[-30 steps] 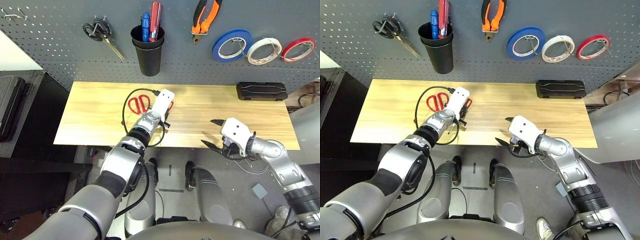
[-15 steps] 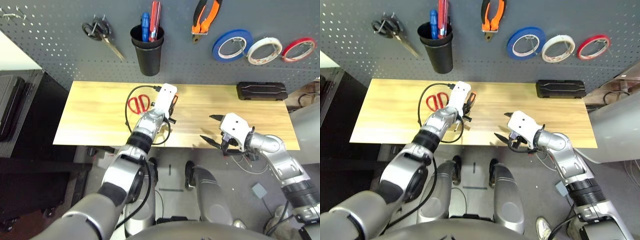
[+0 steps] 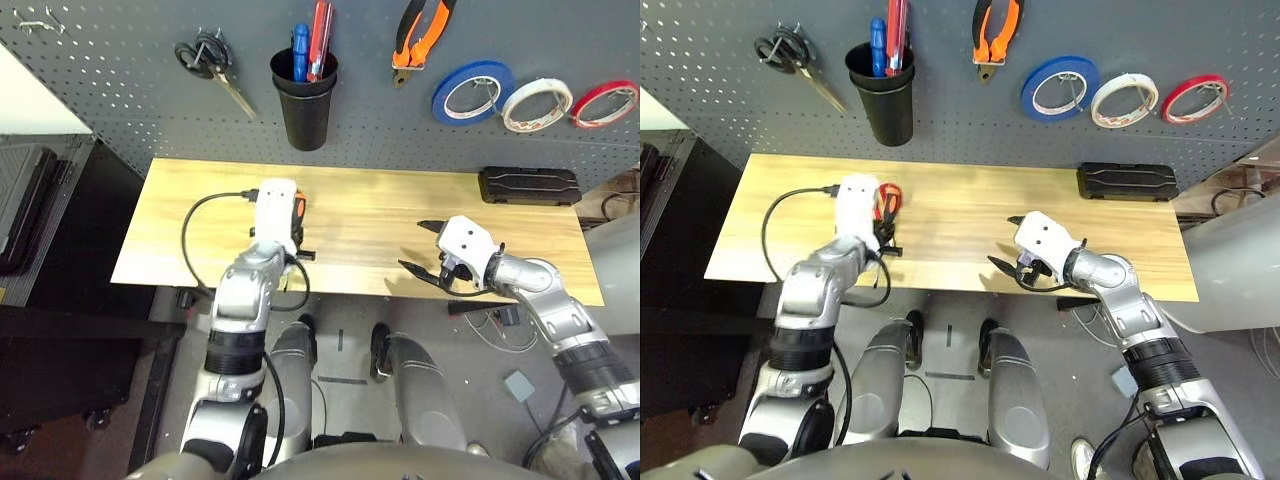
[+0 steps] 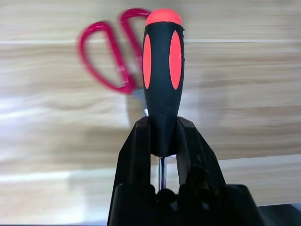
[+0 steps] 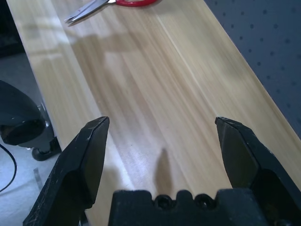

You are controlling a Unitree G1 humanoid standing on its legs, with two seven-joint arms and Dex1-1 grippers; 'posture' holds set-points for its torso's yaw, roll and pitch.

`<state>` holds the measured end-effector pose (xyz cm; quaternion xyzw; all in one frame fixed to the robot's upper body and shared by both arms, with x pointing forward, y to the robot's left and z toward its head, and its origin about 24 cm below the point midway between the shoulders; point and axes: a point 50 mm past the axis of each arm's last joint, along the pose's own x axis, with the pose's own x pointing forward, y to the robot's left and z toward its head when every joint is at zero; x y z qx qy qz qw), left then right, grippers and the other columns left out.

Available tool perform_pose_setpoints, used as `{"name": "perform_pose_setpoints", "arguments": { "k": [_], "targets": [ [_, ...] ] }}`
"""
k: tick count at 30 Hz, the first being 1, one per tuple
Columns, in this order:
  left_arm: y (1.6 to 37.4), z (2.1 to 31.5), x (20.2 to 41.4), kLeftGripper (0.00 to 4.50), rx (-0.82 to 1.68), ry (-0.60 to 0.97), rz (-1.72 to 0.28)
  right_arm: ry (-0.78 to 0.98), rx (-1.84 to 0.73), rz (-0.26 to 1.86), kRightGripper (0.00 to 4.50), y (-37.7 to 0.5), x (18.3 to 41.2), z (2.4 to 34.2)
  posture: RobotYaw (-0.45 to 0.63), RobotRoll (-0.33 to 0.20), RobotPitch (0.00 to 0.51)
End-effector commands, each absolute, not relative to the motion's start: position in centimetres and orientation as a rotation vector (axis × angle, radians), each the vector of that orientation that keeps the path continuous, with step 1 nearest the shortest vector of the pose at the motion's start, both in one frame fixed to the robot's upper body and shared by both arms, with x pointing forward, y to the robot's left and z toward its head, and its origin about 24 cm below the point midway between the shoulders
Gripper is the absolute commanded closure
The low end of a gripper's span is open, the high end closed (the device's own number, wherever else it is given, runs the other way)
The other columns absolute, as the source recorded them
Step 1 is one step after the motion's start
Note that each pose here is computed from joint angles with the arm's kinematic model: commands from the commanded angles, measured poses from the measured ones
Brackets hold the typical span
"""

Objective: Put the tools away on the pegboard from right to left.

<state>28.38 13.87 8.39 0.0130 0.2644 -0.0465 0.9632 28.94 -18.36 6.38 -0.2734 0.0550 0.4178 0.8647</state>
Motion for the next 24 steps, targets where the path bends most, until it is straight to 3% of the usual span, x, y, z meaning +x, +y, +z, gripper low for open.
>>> {"name": "perform_pose_setpoints", "arguments": {
  "k": [1,11,24],
  "targets": [
    [14.6,8.8,27.3,3.89,0.015,0.509,-0.079,0.128,-0.571,0.896,0.00,-18.4,29.0,5.8,0.26,0.000,0.284],
    [16.8,12.6,26.9,3.89,0.001,0.283,-0.050,0.070,-0.466,0.879,0.00,-18.8,30.1,6.8,0.31,0.000,0.266],
    [18.1,21.2,28.5,3.89,-0.044,-0.088,-0.096,-0.065,-0.364,0.940,0.00,-19.6,30.8,9.6,0.32,0.000,0.248]
  ]
}}
